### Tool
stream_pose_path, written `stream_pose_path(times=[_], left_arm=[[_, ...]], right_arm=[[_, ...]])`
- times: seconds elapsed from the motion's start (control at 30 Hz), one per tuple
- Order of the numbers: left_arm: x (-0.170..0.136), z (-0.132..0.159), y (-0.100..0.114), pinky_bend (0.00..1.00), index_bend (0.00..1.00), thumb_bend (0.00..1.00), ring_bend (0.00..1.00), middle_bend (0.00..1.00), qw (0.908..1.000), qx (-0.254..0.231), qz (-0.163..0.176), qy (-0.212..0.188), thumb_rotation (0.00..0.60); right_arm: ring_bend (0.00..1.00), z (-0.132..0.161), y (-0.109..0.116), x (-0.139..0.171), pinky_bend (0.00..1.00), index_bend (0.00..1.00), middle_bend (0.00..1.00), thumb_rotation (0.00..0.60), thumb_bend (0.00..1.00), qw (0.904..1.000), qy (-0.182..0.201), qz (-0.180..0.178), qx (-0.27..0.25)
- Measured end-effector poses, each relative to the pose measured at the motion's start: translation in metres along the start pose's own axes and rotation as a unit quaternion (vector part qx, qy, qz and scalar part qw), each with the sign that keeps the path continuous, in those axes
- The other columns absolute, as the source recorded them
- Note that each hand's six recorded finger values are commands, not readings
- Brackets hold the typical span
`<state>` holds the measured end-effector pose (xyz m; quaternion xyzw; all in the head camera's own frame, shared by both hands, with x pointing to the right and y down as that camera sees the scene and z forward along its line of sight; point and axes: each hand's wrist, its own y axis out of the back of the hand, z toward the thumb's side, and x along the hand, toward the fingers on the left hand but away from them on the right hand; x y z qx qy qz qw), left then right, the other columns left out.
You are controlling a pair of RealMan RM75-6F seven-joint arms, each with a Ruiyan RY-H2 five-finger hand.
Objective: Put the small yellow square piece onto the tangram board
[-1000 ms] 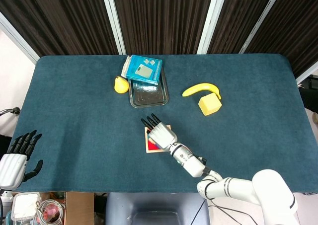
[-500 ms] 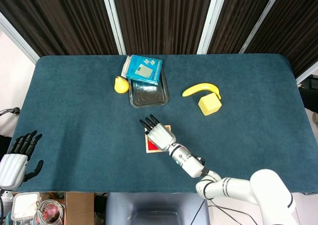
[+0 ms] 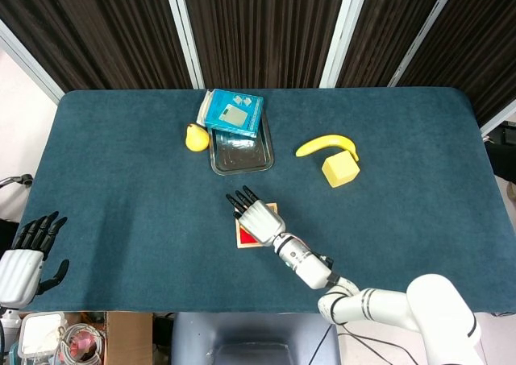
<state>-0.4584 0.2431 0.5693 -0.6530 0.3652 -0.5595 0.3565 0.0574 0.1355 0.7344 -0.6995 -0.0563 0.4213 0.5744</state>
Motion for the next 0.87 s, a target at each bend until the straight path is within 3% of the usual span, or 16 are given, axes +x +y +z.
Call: stream_pose_path(times=[0.13, 0.2, 0.3, 0.4, 0.5, 0.57, 0.73, 0.87], left_arm=[[-0.001, -0.001, 0.003, 0.10, 0.00, 0.41, 0.00, 0.00, 1.0000, -0.003, 0.005, -0.001, 0.600], [-0.002, -0.001, 0.004, 0.10, 0.00, 0.41, 0.00, 0.00, 0.9999, -0.005, 0.009, -0.004, 0.600], [-0.003, 0.000, 0.006, 0.10, 0.00, 0.41, 0.00, 0.00, 0.9998, -0.007, 0.014, -0.010, 0.600], [-0.003, 0.003, 0.004, 0.09, 0.00, 0.41, 0.00, 0.00, 0.9997, -0.005, 0.015, -0.016, 0.600], [-0.004, 0.007, 0.000, 0.10, 0.00, 0.41, 0.00, 0.00, 0.9997, -0.001, 0.011, -0.023, 0.600], [-0.004, 0.011, -0.003, 0.10, 0.00, 0.41, 0.00, 0.00, 0.9995, 0.001, 0.008, -0.029, 0.600], [0.000, 0.017, -0.007, 0.09, 0.00, 0.41, 0.00, 0.00, 0.9993, 0.004, 0.006, -0.036, 0.600], [0.001, 0.018, -0.009, 0.10, 0.00, 0.41, 0.00, 0.00, 0.9993, 0.007, 0.005, -0.037, 0.600]], right_arm=[[0.00, -0.006, 0.010, 0.019, 0.00, 0.32, 0.08, 0.600, 0.39, 0.9995, -0.003, -0.027, -0.015], [0.00, -0.015, 0.014, 0.035, 0.00, 0.16, 0.04, 0.600, 0.30, 0.9985, -0.014, -0.045, -0.027], [0.00, -0.039, 0.017, 0.078, 0.00, 0.00, 0.00, 0.600, 0.24, 0.9949, -0.054, -0.065, -0.054], [0.00, -0.069, 0.015, 0.138, 0.00, 0.00, 0.00, 0.600, 0.24, 0.9878, -0.112, -0.062, -0.089], [0.00, -0.103, 0.009, 0.213, 0.00, 0.00, 0.00, 0.600, 0.23, 0.9717, -0.192, -0.048, -0.130], [0.00, -0.120, 0.004, 0.258, 0.00, 0.00, 0.00, 0.600, 0.23, 0.9557, -0.245, -0.045, -0.157], [0.00, -0.139, -0.020, 0.320, 0.00, 0.00, 0.00, 0.600, 0.22, 0.9285, -0.313, -0.048, -0.194], [0.00, -0.153, -0.032, 0.361, 0.00, 0.00, 0.00, 0.600, 0.19, 0.9161, -0.342, -0.062, -0.200]])
